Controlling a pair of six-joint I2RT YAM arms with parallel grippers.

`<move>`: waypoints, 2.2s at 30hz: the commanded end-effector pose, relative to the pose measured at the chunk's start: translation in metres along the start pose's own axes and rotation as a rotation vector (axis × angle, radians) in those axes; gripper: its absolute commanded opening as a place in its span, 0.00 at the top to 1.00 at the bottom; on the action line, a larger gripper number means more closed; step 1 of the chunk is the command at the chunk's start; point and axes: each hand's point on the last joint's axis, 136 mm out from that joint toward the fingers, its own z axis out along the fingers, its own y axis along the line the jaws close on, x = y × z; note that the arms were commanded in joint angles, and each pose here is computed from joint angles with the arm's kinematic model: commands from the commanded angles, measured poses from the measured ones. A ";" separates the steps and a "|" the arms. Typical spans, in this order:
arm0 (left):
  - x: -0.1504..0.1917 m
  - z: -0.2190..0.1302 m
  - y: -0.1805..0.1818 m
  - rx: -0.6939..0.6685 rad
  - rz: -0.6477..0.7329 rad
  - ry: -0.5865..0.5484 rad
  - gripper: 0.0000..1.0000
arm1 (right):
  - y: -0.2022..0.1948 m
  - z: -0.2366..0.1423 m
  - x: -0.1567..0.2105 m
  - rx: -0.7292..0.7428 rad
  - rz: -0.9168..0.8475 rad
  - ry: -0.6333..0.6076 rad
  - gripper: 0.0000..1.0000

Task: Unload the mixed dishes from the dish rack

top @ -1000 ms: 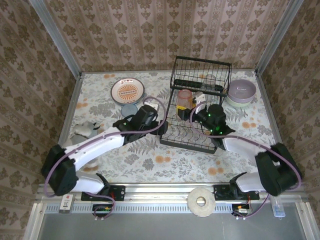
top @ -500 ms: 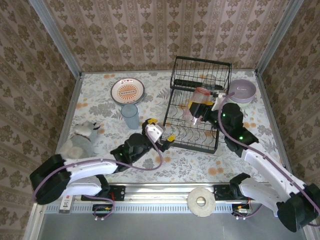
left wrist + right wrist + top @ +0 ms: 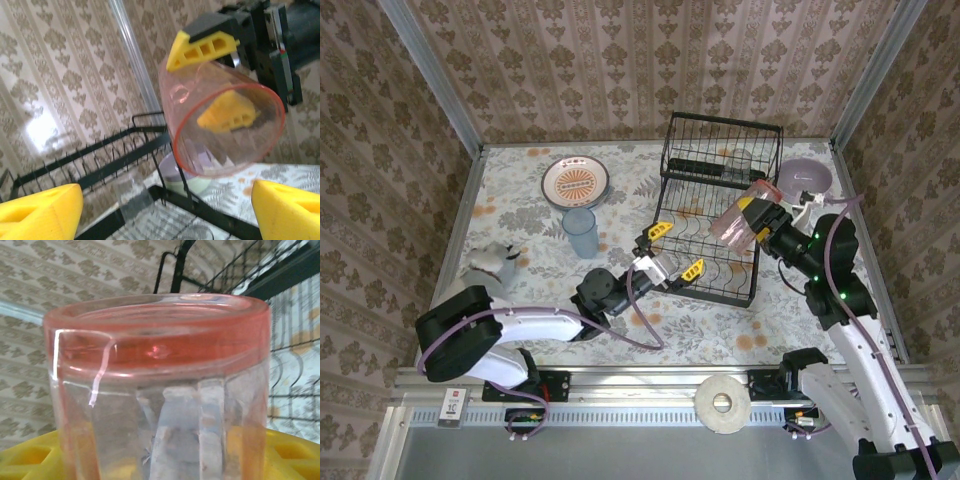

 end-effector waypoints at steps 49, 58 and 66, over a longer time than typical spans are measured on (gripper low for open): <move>-0.014 -0.197 0.194 -0.695 -0.551 1.211 1.00 | 0.005 -0.015 0.029 -0.055 -0.657 -0.127 0.00; 0.006 -0.187 0.220 -0.622 -0.700 1.318 1.00 | 0.003 -0.002 0.086 -0.184 -0.964 -0.058 0.00; 0.020 -0.179 0.231 -0.615 -0.730 1.366 1.00 | -0.008 -0.003 0.104 -0.213 -1.030 -0.033 0.00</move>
